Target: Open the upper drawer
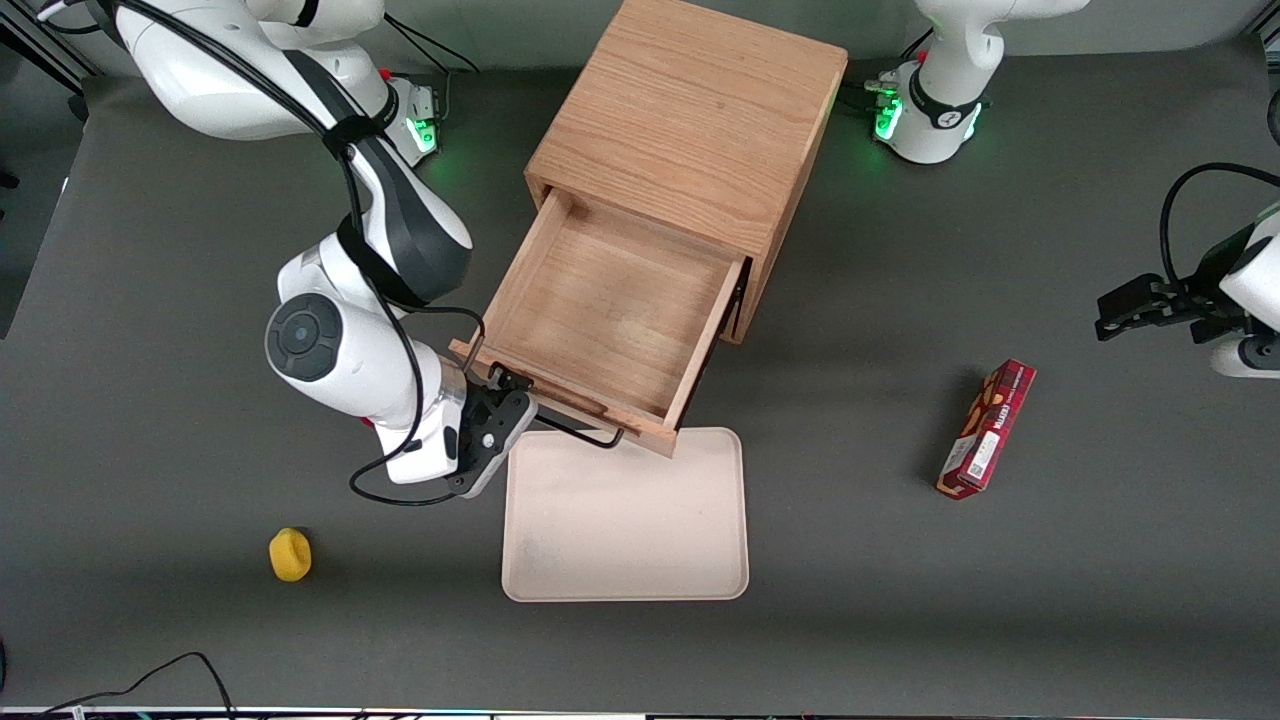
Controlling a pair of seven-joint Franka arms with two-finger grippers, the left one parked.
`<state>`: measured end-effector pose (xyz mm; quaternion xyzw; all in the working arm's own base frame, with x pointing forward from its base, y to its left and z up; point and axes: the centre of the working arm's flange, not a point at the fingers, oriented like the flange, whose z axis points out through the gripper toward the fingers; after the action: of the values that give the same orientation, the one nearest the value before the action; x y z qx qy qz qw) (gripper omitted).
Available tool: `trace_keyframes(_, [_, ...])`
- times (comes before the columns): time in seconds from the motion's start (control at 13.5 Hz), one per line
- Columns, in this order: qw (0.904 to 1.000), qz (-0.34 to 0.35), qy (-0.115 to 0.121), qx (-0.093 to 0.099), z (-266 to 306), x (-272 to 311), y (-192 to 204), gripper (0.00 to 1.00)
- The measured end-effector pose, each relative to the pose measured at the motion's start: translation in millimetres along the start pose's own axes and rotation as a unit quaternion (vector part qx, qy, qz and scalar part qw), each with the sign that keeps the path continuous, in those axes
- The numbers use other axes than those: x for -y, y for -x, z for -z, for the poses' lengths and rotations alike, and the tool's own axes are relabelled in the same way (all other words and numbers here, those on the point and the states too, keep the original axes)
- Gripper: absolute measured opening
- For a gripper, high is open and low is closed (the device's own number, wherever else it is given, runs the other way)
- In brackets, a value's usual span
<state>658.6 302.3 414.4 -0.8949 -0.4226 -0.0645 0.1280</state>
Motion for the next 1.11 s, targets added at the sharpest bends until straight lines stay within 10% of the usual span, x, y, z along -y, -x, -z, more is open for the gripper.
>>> trace_keyframes(0.3, [0.9936,-0.097,-0.016,-0.055,88.4,-27.2,17.1,1.0])
trace_keyframes(0.52, [0.9678,-0.251,0.004,-0.011,174.5,-45.6,76.4,1.0])
trace_keyframes(0.89, [0.8736,-0.47,0.107,0.067,250.3,-33.8,179.2,1.0])
trace_keyframes(1.11, [0.8581,-0.494,0.122,0.069,267.4,-33.5,215.1,1.0])
